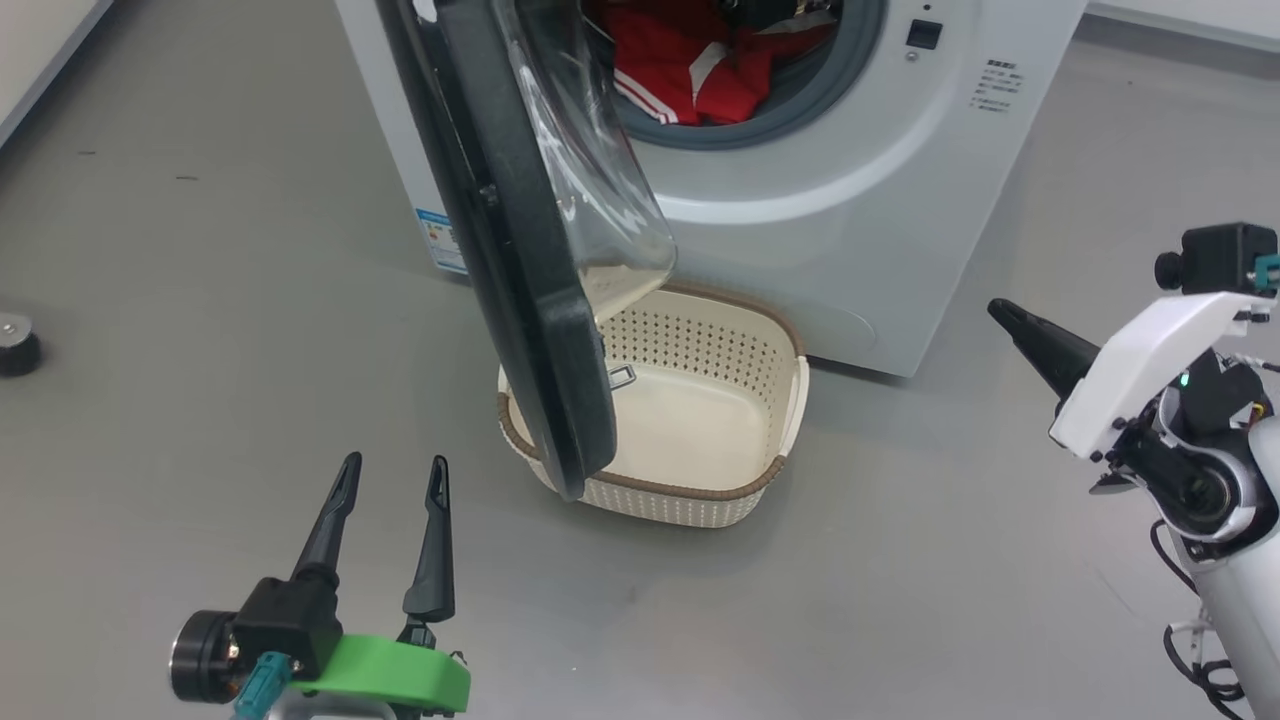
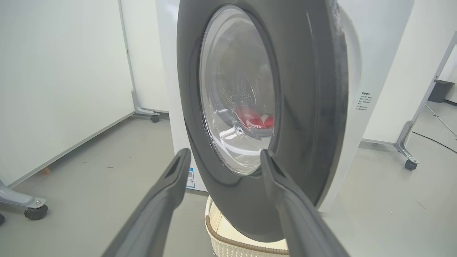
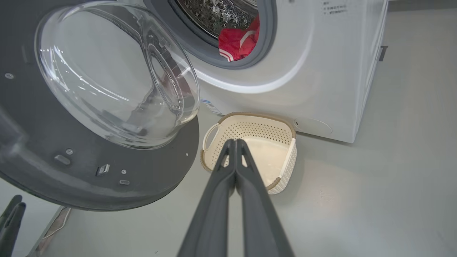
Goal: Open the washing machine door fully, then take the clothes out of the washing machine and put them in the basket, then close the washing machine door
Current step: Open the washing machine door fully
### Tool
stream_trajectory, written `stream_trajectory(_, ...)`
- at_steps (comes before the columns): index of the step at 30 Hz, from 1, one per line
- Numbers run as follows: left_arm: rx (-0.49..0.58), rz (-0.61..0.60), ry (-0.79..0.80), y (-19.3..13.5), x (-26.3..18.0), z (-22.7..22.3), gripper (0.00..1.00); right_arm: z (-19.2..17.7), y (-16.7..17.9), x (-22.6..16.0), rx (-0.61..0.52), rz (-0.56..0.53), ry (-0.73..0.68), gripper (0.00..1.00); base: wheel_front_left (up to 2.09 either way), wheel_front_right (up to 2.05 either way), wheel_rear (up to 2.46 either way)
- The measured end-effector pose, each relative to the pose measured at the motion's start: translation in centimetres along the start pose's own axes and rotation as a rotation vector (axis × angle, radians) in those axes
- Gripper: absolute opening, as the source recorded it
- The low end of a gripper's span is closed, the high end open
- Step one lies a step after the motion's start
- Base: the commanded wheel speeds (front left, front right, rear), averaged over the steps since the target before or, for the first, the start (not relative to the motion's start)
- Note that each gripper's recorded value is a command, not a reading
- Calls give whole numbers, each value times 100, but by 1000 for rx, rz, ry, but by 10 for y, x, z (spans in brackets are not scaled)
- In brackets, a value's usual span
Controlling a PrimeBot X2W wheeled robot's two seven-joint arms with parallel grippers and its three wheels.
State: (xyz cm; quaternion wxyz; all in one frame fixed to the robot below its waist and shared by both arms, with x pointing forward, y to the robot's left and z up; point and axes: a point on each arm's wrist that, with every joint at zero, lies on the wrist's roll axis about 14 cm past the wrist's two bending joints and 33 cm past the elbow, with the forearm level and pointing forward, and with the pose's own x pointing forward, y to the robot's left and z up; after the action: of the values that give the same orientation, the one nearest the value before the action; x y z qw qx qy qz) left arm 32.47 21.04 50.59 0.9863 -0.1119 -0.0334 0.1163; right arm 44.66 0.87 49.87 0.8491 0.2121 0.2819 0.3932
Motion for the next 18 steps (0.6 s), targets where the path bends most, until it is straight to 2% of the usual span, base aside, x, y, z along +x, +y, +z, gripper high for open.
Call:
stream_trajectory(8,-4,-36,-15,-9,8,3,100,23,-33,-54,-203,-174,-205,0,0,0,0)
stream_trajectory(18,2,-78,-30,-21,11,6,100,25,-41,-101,-278,-262,-395,0,0,0,0)
